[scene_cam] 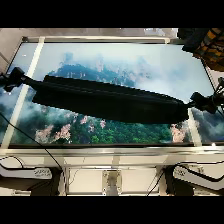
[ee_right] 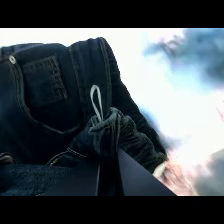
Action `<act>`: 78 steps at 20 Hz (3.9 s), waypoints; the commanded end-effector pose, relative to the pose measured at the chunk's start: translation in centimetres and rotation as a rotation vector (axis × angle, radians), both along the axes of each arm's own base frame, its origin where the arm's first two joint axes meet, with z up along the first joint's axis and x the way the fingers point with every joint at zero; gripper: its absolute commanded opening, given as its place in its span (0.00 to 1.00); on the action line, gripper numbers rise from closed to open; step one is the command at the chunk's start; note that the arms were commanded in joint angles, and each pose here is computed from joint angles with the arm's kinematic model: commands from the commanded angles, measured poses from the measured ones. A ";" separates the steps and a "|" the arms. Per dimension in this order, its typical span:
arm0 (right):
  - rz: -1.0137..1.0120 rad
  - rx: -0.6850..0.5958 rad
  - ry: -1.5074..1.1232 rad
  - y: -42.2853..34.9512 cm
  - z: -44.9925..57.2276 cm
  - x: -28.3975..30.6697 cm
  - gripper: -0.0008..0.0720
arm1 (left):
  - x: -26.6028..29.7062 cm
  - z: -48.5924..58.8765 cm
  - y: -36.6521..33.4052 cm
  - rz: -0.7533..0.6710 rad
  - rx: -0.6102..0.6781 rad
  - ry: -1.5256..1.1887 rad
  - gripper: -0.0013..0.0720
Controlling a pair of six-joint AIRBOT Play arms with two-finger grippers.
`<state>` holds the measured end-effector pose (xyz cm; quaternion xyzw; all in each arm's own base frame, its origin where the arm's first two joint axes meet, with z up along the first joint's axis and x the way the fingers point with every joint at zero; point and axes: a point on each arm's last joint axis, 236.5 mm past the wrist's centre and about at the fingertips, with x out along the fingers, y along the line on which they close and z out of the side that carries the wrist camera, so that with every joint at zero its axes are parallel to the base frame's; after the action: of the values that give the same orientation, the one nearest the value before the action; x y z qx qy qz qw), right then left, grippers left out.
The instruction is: Fold the clothes and pants, and hang the long-sleeved shirts on hangers.
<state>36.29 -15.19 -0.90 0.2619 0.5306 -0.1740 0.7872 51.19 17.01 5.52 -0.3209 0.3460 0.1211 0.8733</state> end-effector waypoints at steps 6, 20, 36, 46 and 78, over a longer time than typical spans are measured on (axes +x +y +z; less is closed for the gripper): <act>-0.130 0.011 -0.281 -0.6 0.2 8.2 0.02 | 4.8 -4.6 -0.7 0.092 -0.119 -0.030 0.03; -0.259 0.052 -0.473 0.5 -2.2 15.9 0.12 | 7.5 -7.7 2.7 0.335 -0.149 -0.113 0.37; 0.345 -0.077 -0.215 6.3 3.5 14.7 0.41 | 0.3 -11.3 0.9 -0.240 0.296 0.298 0.61; 0.409 -0.038 -0.174 9.5 3.0 14.1 0.48 | -0.6 -15.2 0.5 -0.203 0.254 0.396 0.64; 0.998 0.126 -0.049 37.6 -3.9 -2.2 0.03 | -27.0 -5.3 -2.0 -0.257 0.577 0.449 0.34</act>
<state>33.94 15.24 -2.66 0.0414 0.6109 0.2297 0.7565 22.85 16.77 -0.90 0.0433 0.5589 0.1920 0.8056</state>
